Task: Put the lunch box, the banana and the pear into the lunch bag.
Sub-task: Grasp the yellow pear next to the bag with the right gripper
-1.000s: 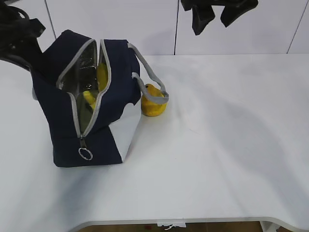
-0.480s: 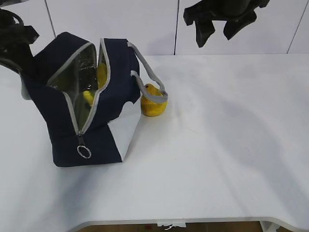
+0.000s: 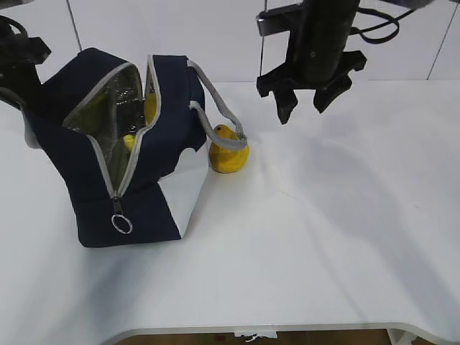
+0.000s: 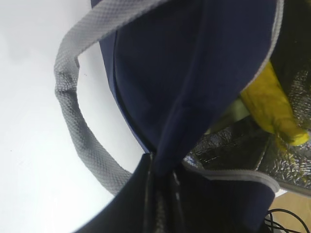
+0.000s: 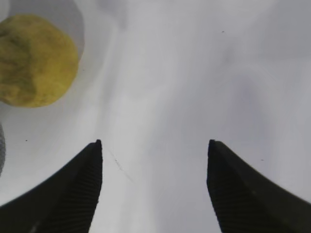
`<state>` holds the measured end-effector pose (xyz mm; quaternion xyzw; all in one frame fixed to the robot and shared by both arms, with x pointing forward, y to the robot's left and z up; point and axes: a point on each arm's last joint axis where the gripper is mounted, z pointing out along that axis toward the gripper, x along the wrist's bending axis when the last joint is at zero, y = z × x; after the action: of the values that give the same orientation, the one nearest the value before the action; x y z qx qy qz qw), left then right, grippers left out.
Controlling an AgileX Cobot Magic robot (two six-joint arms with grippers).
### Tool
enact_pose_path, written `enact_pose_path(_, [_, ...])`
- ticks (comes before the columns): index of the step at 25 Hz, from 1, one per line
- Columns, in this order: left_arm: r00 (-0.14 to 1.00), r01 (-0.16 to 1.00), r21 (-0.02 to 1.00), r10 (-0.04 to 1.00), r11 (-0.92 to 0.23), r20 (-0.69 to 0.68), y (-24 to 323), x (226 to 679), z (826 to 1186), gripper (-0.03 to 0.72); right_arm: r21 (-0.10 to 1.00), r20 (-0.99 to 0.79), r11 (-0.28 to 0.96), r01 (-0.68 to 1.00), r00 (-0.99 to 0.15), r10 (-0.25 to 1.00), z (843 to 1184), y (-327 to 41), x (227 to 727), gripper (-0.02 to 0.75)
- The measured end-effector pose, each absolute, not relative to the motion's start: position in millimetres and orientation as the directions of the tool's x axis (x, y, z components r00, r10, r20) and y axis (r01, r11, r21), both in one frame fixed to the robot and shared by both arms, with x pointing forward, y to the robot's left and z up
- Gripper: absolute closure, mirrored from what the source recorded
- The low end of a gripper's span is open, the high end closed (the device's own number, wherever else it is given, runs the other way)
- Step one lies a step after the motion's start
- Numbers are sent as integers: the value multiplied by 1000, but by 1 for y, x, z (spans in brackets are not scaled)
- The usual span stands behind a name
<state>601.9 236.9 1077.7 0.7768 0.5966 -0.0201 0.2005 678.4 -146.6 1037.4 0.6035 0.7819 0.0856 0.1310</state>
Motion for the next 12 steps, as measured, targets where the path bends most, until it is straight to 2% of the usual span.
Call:
enact_pose_path(5, [287, 935, 288, 919, -208, -270, 237, 602, 1078, 680, 254, -2, 228, 940, -235, 972, 1023, -137, 679, 216])
enact_pose_path(12, [287, 935, 288, 919, -208, -270, 237, 602, 1078, 680, 244, 130, 187, 952, -223, 966, 1020, -125, 677, 228])
